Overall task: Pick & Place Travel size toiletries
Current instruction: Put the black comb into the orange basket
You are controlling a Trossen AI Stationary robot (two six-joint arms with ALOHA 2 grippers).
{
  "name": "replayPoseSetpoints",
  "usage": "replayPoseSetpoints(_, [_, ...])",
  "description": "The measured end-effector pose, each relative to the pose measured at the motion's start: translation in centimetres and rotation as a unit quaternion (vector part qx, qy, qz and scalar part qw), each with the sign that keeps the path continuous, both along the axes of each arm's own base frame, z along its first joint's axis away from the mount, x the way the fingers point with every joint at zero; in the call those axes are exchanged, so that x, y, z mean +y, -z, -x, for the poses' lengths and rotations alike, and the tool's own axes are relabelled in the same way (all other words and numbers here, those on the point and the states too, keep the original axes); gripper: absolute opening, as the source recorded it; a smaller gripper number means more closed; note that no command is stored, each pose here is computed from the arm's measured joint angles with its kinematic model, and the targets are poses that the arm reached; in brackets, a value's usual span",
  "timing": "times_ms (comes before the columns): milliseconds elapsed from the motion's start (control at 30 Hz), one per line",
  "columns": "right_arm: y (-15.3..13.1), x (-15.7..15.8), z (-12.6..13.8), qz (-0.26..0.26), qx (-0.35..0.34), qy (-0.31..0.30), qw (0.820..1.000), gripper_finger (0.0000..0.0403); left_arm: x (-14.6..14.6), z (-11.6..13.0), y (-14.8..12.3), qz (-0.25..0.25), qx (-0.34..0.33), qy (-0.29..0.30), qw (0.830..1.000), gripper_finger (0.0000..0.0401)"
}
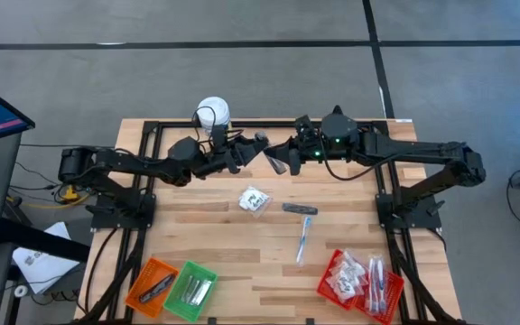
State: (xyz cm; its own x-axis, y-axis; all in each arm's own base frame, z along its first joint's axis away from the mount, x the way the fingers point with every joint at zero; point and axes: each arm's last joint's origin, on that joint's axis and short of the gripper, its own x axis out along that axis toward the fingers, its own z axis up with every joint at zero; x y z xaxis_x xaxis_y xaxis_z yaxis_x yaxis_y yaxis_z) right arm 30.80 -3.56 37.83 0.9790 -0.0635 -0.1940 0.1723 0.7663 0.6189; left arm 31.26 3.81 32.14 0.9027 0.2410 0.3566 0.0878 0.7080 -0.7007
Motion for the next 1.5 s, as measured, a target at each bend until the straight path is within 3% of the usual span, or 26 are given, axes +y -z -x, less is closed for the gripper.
replayPoseSetpoints(167, [-0.1,0.3,-0.1,0.000,-0.007,-0.005,1.000,0.0004,-0.3,0.0,0.0,-0.001,0.000,0.010,1.000,0.0157])
replayPoseSetpoints(433, [-0.2,0.3,-0.1,0.000,-0.008,-0.006,1.000,0.0004,-0.6,-0.1,0.1,-0.004,0.004,0.020,1.000,0.0027])
replayPoseSetpoints(533, [-0.3,0.4,-0.1,-0.003,-0.014,-0.021,1.000,0.0016,-0.7,-0.1,0.0,0.000,0.000,0.029,1.000,0.0010])
replayPoseSetpoints(700, [-0.3,0.4,0.0,-0.004,-0.014,-0.032,0.999,0.0076,-0.7,-0.2,0.2,0.012,0.007,0.038,0.999,0.0005])
replayPoseSetpoints(900, [-1.0,0.7,0.6,-0.013,-0.029,-0.073,0.997,0.0181,-0.8,0.1,0.0,0.020,0.013,0.063,0.998,0.0003])
replayPoseSetpoints(1033, [-2.1,1.0,1.8,-0.013,-0.049,-0.093,0.994,0.0245,-1.0,1.6,-0.7,0.026,0.074,0.062,0.995,0.0002])
replayPoseSetpoints(1233, [-4.8,1.4,5.1,-0.012,-0.098,-0.096,0.991,0.0284,-3.1,6.5,-2.1,0.061,0.185,0.071,0.978,0.0001])
replayPoseSetpoints(1367, [-6.1,2.1,7.1,-0.007,-0.124,-0.106,0.987,0.0286,-6.1,9.3,-1.8,0.136,0.246,0.081,0.956,0.0001])
replayPoseSetpoints(1500, [-6.7,3.2,8.5,-0.009,-0.125,-0.128,0.984,0.0286,-10.1,10.6,-0.5,0.228,0.296,0.117,0.920,0.0001])
